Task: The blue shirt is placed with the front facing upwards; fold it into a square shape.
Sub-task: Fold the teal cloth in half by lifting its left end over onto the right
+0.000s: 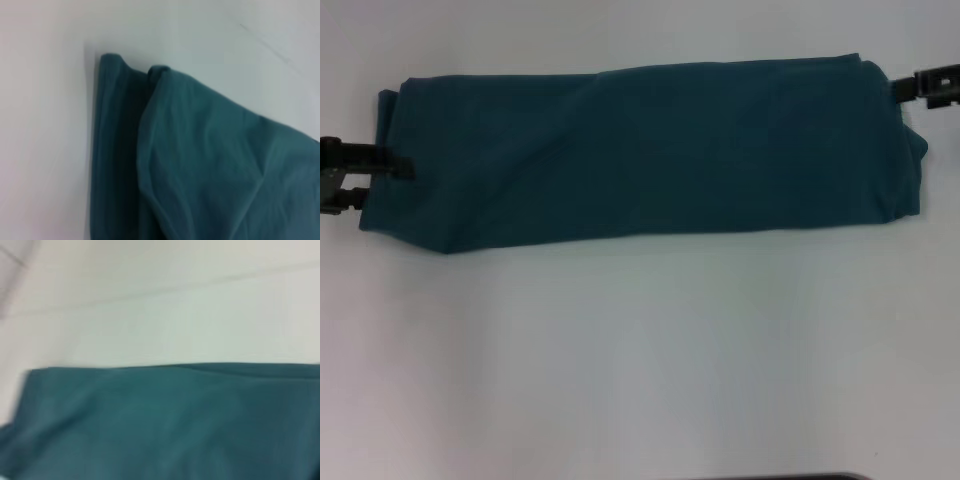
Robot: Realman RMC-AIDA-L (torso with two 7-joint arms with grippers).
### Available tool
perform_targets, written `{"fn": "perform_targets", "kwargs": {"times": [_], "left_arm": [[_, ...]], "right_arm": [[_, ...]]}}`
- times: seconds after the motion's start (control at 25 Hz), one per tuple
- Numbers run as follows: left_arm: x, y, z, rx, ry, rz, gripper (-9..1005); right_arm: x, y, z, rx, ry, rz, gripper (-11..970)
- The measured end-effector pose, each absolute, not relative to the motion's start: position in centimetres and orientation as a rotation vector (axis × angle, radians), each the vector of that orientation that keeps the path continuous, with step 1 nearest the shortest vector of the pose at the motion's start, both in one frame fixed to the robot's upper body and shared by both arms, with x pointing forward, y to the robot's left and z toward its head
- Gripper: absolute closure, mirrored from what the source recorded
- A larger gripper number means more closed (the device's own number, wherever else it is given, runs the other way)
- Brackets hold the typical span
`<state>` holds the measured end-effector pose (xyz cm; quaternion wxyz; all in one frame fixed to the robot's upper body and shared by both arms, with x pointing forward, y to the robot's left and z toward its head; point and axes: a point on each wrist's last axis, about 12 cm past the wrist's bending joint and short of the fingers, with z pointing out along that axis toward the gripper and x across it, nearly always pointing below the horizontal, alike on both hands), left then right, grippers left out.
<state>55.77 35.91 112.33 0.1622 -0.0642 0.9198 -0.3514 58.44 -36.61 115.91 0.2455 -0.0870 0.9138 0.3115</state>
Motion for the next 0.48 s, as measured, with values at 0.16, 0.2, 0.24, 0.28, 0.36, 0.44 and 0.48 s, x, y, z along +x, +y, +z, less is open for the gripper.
{"fn": "perform_targets", "kwargs": {"times": [0.16, 0.2, 0.24, 0.28, 0.36, 0.44, 0.48], "left_arm": [[55.8, 35.9, 112.4, -0.188, 2.618, -1.007, 210], [55.8, 35.9, 112.4, -0.190, 2.616, -1.009, 190], [55.8, 35.9, 112.4, -0.191, 2.614, -1.011, 169], [55.8, 35.9, 112.4, -0.192, 2.612, -1.012, 149], [55.9, 35.9, 112.4, -0.194, 2.608, -1.013, 108], [56.0, 35.8, 112.5, -0.192, 2.605, -1.011, 88], [56.0, 35.8, 112.5, -0.192, 2.605, -1.011, 87]], "right_arm": [[58.3, -35.5, 115.5, -0.277, 2.467, 0.980, 250], [58.3, -35.2, 115.0, -0.277, 2.479, 0.990, 179], [58.3, -34.9, 114.4, -0.275, 2.497, 1.000, 149], [58.3, -34.8, 113.8, -0.262, 2.513, 0.998, 119], [58.3, -34.8, 113.1, -0.237, 2.543, 0.982, 58], [58.3, -35.0, 112.9, -0.211, 2.559, 0.955, 29], [58.3, -35.3, 112.8, -0.199, 2.564, 0.941, 31]]}}
